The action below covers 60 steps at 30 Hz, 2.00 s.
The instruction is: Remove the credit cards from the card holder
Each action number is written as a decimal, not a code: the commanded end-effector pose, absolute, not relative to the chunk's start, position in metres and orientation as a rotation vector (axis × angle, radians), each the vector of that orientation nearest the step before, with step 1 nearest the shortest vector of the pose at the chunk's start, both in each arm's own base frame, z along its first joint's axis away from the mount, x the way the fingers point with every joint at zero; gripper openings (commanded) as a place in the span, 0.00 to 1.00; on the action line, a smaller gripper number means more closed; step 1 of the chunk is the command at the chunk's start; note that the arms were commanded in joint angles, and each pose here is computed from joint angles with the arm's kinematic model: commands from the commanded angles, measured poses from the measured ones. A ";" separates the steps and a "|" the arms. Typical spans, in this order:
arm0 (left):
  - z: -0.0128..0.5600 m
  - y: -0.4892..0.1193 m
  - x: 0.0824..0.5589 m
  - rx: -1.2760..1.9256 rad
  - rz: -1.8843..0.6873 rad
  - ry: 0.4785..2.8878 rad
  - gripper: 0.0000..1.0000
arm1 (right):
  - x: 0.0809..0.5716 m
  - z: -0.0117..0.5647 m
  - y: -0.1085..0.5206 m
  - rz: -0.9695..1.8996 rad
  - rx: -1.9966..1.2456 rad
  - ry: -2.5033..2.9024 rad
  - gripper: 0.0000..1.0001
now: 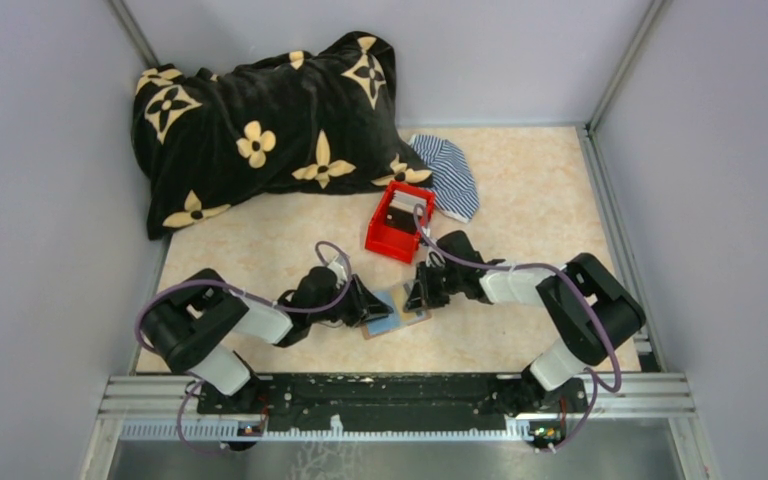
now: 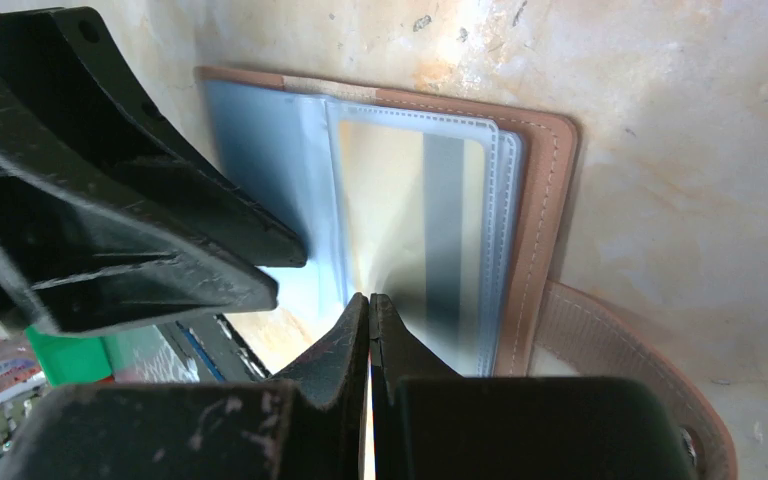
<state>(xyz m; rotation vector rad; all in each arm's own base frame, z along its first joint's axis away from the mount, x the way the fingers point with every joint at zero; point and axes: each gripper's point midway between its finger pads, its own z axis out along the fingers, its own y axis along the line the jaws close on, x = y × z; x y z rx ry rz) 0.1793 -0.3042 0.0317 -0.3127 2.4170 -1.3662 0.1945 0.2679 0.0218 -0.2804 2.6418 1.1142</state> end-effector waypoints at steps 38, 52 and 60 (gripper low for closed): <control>-0.007 -0.305 0.188 -0.416 -1.232 2.540 0.62 | 0.178 -0.022 0.209 0.900 -0.139 2.836 0.00; -0.004 -0.288 0.213 -0.426 -1.094 2.512 0.62 | 0.139 -0.005 0.224 0.976 -0.279 2.862 0.00; -0.006 -0.289 0.205 -0.415 -1.128 2.528 0.62 | 0.146 -0.006 0.221 0.926 -0.250 2.856 0.00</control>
